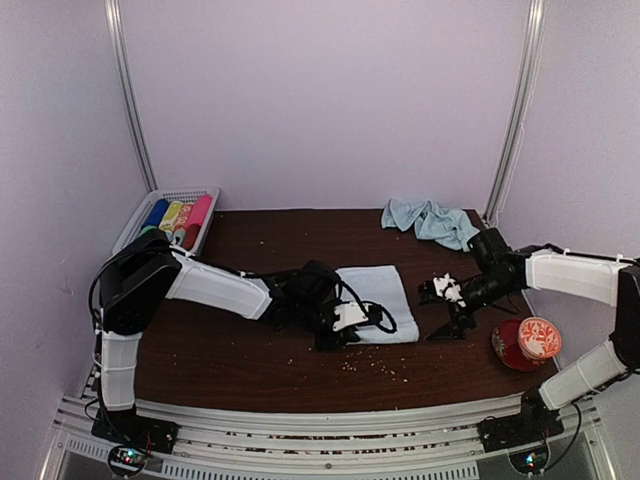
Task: Roll the towels
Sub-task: Roll the towel at the center of the board.
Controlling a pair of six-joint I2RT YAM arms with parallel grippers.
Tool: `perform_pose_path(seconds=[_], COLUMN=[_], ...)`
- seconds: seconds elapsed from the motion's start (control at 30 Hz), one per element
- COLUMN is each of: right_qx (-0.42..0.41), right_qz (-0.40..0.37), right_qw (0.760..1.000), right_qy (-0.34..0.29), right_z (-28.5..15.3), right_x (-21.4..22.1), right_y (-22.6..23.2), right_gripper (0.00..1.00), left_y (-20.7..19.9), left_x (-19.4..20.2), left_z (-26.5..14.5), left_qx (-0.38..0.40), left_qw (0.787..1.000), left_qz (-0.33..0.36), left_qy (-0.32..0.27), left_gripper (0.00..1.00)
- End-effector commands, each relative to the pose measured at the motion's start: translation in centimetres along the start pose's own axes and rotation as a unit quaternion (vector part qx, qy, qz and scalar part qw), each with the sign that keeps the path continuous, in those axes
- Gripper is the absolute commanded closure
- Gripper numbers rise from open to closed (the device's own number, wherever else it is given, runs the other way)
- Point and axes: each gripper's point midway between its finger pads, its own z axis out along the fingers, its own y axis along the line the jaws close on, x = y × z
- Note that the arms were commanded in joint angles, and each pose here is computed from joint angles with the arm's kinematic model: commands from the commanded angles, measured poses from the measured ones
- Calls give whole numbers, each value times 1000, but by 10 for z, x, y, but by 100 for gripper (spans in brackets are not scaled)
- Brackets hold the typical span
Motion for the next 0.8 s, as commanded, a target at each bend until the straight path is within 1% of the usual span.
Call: perform_pose_path(seconds=[0.0,0.07,0.23,0.4,0.57,0.63,0.7,0.77], right_qx=[100,105,107,138,128,136,141,142], right_qz=[-166,-184,-183,-186,-184,-173,-160,-140], right_qw=[980,977,977,972,973,973,975,978], right_qy=[-36,-31,-7,29,58,63,67,70], right_z=[-1,6,26,47,65,68,70,72], right_x=[-13,-12,-7,0,6,7,8,10], right_y=[-9,-2,-2,-11,-9,-14,-19,-23], right_gripper=[11,11,14,16,19,23,29,42], left_y=[-18,-20,-25,-23,-17,-16,-15,-14], left_x=[6,8,11,18,21,20,22,23], left_z=[-2,0,5,10,12,13,14,14], left_qx=[75,92,127,157,164,168,169,172], left_qw=[994,991,983,973,968,967,966,965], left_qz=[-82,-100,-130,-167,-187,-191,-195,-198], left_qy=[-5,-7,-11,-11,-15,-16,-14,-13], left_gripper=[100,100,100,100,100,99,99,98])
